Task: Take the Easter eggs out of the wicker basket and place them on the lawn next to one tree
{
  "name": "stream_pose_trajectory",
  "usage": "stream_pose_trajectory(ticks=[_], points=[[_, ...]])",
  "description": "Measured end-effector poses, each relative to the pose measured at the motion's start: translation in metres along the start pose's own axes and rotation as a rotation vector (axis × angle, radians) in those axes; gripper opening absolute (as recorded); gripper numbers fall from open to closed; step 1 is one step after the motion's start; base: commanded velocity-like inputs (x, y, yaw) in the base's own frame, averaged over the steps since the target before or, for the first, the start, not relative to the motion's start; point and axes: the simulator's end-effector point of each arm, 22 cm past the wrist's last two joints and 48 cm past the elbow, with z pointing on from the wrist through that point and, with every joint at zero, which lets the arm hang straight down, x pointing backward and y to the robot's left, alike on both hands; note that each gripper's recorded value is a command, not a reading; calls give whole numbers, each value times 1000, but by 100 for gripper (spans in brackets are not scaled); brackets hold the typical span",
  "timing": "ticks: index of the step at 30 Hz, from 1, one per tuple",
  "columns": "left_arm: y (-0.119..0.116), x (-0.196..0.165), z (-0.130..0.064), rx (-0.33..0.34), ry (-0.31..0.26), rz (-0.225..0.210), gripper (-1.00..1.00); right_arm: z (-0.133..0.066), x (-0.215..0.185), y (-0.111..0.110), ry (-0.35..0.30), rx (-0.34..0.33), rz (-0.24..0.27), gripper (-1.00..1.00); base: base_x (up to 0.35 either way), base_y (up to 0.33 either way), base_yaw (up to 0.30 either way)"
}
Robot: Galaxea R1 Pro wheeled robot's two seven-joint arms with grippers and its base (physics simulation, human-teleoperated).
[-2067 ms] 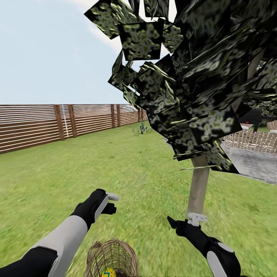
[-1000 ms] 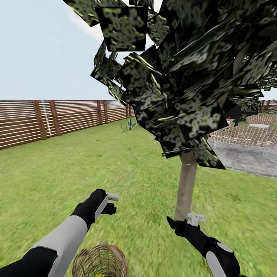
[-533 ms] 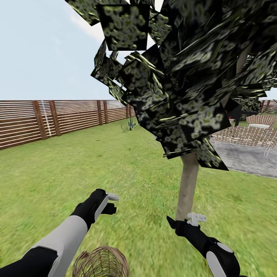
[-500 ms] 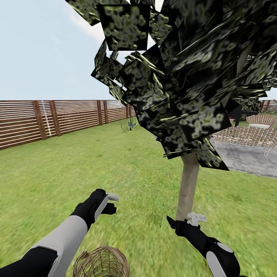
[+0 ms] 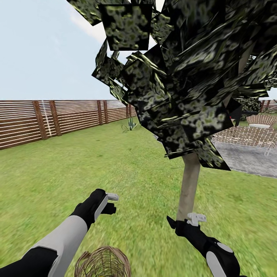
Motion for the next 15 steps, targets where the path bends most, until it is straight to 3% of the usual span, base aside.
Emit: stream_pose_trajectory(ticks=[15], points=[[-2, 0, 2, 6, -5, -2, 100, 1, 2, 0, 1, -2, -1, 100, 0, 0, 0]])
